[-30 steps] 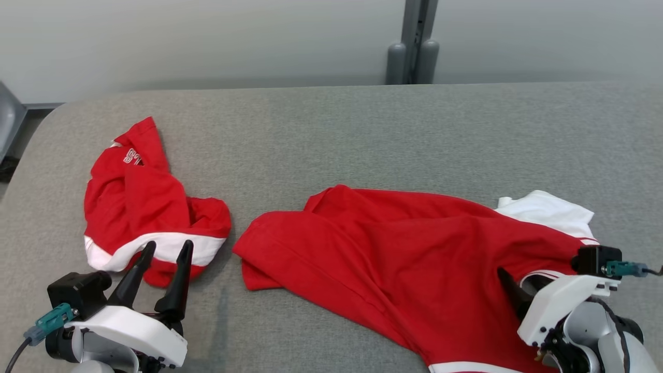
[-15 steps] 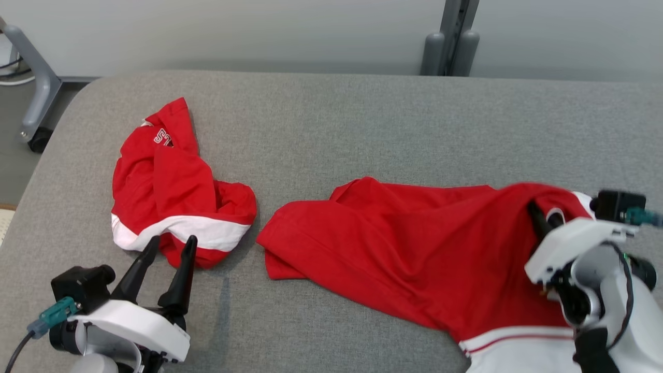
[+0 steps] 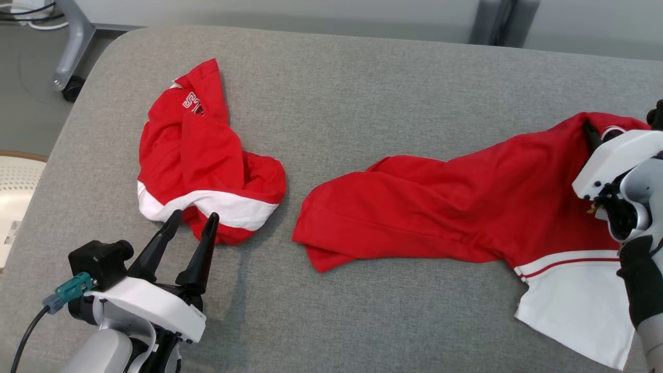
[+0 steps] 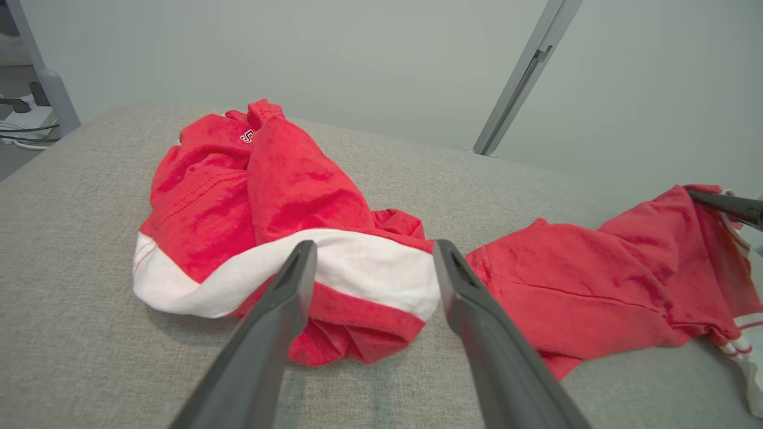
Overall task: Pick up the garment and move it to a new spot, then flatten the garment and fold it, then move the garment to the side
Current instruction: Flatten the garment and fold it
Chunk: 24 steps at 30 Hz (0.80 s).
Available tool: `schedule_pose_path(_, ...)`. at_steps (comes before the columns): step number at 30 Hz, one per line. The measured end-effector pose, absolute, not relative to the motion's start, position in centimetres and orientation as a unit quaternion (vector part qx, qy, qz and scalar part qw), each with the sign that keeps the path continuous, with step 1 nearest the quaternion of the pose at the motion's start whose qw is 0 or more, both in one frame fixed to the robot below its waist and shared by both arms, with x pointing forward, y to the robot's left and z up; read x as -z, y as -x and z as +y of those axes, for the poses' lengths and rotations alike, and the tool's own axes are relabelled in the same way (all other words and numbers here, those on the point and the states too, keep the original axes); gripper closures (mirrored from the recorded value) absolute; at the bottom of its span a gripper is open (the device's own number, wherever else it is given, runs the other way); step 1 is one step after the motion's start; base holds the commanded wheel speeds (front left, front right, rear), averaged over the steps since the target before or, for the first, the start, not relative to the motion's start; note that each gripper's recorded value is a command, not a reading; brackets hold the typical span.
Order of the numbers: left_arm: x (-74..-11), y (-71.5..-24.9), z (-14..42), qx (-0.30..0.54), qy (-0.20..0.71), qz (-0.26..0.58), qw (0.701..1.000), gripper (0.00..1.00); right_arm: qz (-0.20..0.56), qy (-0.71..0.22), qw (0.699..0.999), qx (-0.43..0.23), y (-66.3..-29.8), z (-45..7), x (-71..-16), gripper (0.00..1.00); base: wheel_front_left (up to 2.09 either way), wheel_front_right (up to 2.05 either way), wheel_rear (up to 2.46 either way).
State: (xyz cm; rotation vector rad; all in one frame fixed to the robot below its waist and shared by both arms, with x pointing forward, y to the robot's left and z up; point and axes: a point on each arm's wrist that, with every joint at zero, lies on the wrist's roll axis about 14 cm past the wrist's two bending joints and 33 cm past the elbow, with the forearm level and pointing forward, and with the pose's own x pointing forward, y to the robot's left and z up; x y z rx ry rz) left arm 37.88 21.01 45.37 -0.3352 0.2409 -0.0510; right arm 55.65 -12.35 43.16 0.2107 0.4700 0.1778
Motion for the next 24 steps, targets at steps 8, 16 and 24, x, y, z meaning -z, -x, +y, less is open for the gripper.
schedule_pose_path(8,-45.4,-37.8,20.4,0.031,0.168,0.12,0.978,0.0,0.241,-0.089,0.964,-0.07,-56.2,-13.3,-42.7,0.0,0.0,0.0,0.0)
schedule_pose_path(16,-46.2,-37.7,18.6,0.055,0.17,0.111,0.978,0.0,0.243,-0.081,0.964,-0.073,-53.4,-13.4,-43.1,0.0,0.0,0.0,0.0)
schedule_pose_path(24,-47.4,-37.8,17.0,0.07,0.171,0.095,0.978,0.0,0.134,-0.084,0.984,-0.087,-51.0,-13.8,-47.9,0.0,0.0,0.0,0.0)
